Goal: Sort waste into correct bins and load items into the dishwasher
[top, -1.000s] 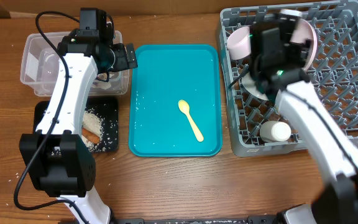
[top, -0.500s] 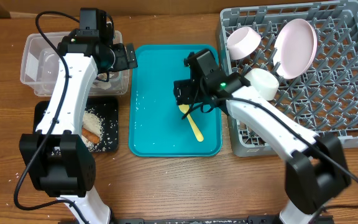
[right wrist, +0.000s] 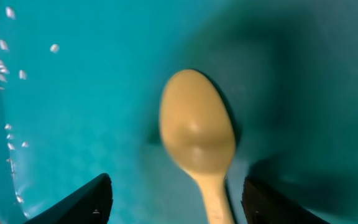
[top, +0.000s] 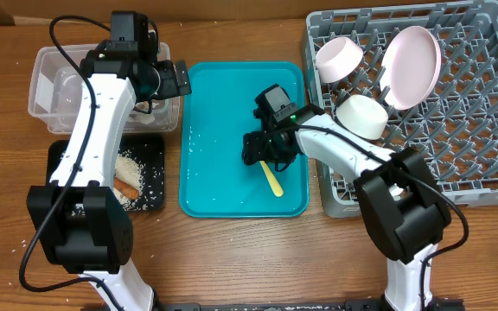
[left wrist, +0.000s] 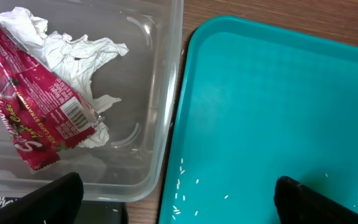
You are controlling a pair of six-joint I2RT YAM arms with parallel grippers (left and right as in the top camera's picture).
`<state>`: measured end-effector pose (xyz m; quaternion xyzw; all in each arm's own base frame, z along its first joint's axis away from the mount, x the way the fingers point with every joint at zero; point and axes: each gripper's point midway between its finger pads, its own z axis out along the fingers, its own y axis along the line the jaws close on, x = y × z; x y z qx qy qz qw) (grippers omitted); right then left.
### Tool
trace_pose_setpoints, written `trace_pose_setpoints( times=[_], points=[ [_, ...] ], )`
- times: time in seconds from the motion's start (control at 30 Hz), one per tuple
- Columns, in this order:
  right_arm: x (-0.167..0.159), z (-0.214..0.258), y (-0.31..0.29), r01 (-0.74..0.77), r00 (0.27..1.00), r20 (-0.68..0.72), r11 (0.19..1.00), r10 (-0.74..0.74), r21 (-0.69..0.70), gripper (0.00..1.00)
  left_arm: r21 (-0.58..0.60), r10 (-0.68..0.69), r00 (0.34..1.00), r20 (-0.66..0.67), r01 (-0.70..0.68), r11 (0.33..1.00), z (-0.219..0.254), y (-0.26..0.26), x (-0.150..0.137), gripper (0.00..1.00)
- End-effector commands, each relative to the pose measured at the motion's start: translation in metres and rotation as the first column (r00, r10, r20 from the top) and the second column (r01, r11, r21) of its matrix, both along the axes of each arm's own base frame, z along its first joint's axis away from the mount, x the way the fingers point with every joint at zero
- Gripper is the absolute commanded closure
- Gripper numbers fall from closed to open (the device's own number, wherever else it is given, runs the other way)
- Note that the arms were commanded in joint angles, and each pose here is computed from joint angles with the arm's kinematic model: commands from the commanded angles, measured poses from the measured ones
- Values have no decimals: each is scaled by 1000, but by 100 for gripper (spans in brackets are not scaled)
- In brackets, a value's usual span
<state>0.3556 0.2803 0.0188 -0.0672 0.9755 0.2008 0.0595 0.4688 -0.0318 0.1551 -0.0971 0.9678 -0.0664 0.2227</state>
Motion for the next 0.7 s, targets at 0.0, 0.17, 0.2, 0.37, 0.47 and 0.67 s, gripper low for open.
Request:
trace_pose_setpoints(
  times=[0.0,0.17,0.2,0.37,0.47,0.67],
  points=[
    [4,-12,-3,41,999,-9,999,-41,-20,33,11,5,1000,29,-5,1000,10,4,6,0],
    [12,-17,-5,72,997,15,997,-71,-38,45,11,5,1000,29,-5,1000,10,4,6,0],
    [12,-18,-6,72,997,13,997,-71,-40,47,11,5,1000,29,-5,1000,10,4,6,0],
    [10,-22,-6,88,996,-4,995,-88,-45,66,11,5,1000,29,-5,1000,10,4,6,0],
    [9,-22,-5,84,996,-10,996,-84,-38,78,11,5,1000,29,-5,1000,10,4,6,0],
    [3,-20,0,69,997,-40,998,-69,-7,92,11,5,1000,29,-5,1000,10,4,6,0]
  ],
)
